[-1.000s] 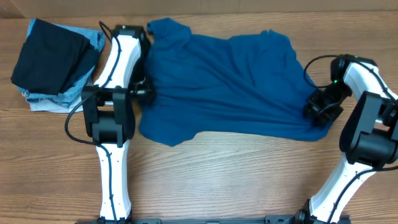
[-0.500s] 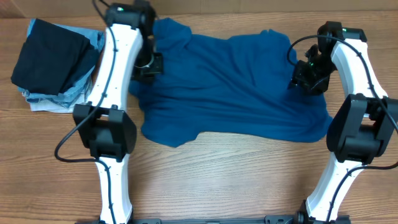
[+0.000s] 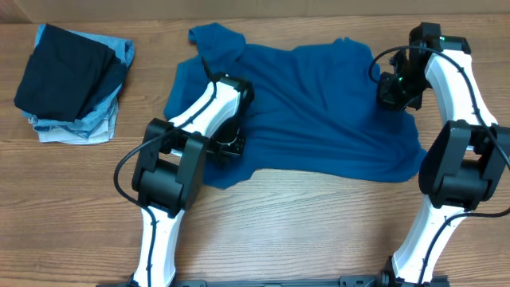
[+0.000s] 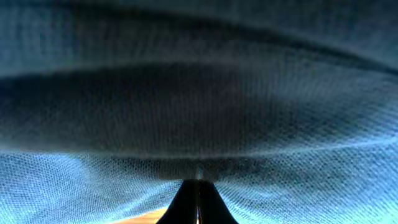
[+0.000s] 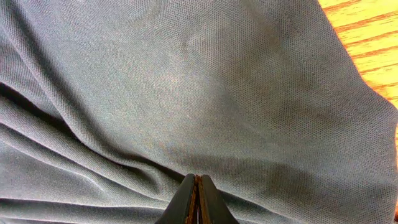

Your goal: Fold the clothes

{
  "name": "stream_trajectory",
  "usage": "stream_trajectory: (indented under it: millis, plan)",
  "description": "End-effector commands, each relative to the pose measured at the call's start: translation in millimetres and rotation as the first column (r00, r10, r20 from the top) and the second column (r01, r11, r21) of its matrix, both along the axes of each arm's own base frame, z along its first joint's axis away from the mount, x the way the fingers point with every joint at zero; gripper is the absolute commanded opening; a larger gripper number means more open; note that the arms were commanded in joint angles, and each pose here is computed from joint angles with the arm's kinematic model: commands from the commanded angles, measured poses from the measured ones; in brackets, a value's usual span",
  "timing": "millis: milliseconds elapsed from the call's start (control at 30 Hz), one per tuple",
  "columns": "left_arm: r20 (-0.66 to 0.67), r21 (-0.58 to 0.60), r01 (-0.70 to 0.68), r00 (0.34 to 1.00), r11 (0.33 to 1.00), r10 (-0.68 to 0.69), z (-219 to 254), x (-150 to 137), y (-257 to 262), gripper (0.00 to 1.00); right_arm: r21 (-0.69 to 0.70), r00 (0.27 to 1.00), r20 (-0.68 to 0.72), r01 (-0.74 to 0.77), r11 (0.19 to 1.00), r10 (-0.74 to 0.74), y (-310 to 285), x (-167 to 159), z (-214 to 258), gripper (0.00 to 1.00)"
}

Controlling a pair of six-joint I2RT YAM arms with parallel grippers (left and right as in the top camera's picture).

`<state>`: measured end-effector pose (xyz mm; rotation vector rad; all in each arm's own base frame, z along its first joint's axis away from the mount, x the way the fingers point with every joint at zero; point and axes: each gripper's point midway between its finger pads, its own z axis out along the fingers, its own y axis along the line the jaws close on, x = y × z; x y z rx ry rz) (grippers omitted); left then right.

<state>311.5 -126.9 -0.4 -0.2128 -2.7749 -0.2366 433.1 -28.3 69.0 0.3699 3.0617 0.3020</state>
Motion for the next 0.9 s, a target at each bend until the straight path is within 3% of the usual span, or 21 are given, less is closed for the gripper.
stream_trajectory:
  millis: [0, 300, 533, 600, 733, 867]
  plan:
    - [0.000, 0.048, -0.015, 1.000, 0.999, 0.015, -17.3, -11.7, 11.5, 0.04, -0.004, 1.000, 0.026, -0.004, 1.000, 0.004, -2.5, 7.0, 4.8, 0.04]
    - [-0.265, 0.070, 0.006, 0.964, 0.998, 0.013, -35.3, -102.1, 15.7, 0.04, -0.042, 1.000, 0.019, -0.001, 0.999, 0.002, -8.9, 5.6, 3.6, 0.04]
    - [-0.335, 0.111, 0.090, 0.941, 0.990, -0.048, -20.0, -131.7, -0.4, 0.04, -0.047, 1.000, 0.012, -0.001, 0.999, 0.002, -9.7, 4.1, 3.4, 0.04]
    - [-0.309, 0.099, 0.094, 0.949, 0.991, -0.059, -10.9, -130.3, -4.5, 0.04, -0.047, 1.000, 0.013, -0.001, 0.999, 0.002, -9.7, 4.2, 3.4, 0.04]
    - [-0.129, 0.025, 0.062, 0.990, 0.998, -0.058, 30.9, -108.7, -13.5, 0.04, -0.047, 1.000, 0.016, -0.001, 0.999, 0.002, -9.7, 5.2, 3.4, 0.05]
    - [0.110, -0.071, 0.110, 0.989, 0.991, -0.102, 86.8, -77.7, -22.6, 0.15, -0.047, 1.000, 0.020, 0.000, 0.999, 0.001, -9.8, 6.1, 3.5, 0.06]
